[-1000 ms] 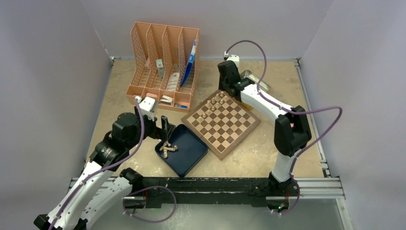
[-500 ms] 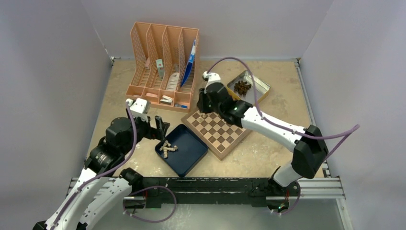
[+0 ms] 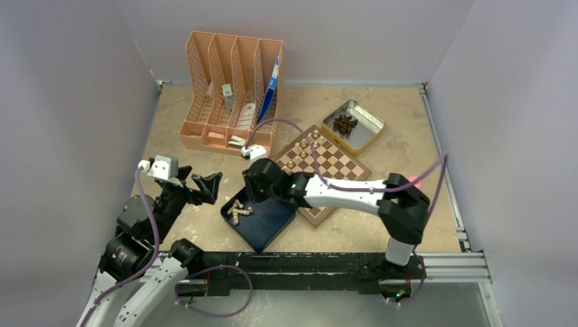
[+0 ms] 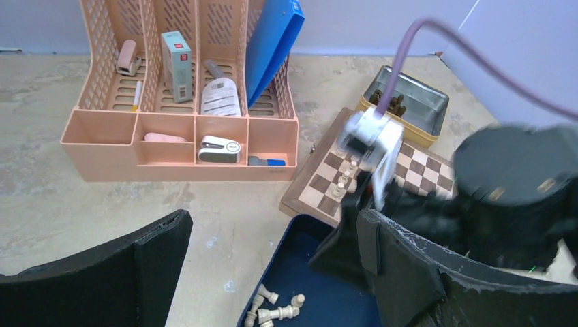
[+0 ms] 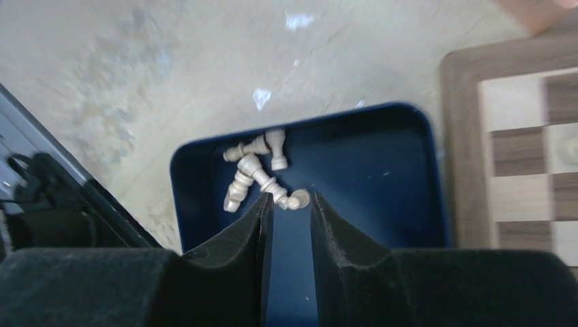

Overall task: Set up the chess pieces on the board
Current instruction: Pick up the chess piece from the storage box.

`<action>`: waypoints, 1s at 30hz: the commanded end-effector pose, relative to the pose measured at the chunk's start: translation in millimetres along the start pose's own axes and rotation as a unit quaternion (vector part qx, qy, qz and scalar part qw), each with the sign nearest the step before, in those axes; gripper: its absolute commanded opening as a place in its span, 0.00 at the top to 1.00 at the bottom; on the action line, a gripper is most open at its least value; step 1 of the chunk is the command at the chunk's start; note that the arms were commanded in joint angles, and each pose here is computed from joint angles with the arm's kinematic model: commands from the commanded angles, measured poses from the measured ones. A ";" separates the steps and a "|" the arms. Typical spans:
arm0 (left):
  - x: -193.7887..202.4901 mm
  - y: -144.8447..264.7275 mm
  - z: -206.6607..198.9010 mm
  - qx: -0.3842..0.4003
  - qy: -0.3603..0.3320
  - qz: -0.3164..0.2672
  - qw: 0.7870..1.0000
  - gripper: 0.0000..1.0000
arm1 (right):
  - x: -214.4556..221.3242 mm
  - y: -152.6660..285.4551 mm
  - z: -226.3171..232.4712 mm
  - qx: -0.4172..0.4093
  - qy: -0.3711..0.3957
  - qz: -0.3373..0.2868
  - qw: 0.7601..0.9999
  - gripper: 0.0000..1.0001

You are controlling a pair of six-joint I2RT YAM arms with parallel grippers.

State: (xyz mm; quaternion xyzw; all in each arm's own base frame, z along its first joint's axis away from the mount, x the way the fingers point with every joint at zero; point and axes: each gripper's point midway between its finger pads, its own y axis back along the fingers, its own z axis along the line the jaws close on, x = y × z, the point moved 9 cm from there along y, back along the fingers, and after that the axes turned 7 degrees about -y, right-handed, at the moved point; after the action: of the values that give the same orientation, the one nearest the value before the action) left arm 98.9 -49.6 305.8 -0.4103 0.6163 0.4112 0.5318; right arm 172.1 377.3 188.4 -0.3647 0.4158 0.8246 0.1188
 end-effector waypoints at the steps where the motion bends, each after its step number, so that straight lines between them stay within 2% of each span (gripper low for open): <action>1: -7.5 2.6 3.0 -0.019 0.015 -0.032 0.999 0.08 | 8.6 -12.1 28.8 -0.014 0.009 -0.003 1.000 0.71; 6: -8.2 4.3 3.4 -0.018 0.016 -0.037 0.999 0.08 | 26.3 -28.2 38.3 -0.004 0.025 0.017 1.000 0.72; 11: -8.2 4.4 3.1 -0.017 0.016 -0.037 0.999 0.08 | 40.0 -42.1 33.4 0.042 0.041 0.025 0.998 0.72; 20: -8.2 5.0 2.8 -0.014 0.016 -0.039 0.999 0.08 | 44.1 -46.4 24.7 0.084 0.048 0.023 0.995 0.69; 30: -7.8 5.1 2.8 -0.014 0.016 -0.039 0.999 0.08 | 54.1 -50.8 19.2 0.092 0.051 0.041 0.994 0.69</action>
State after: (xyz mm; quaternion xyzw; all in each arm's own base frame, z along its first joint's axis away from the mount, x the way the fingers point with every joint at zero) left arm 95.5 -44.6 306.1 -0.4277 0.6061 0.4101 0.5306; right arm 148.9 414.0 117.5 -0.3786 0.5138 0.7657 0.0798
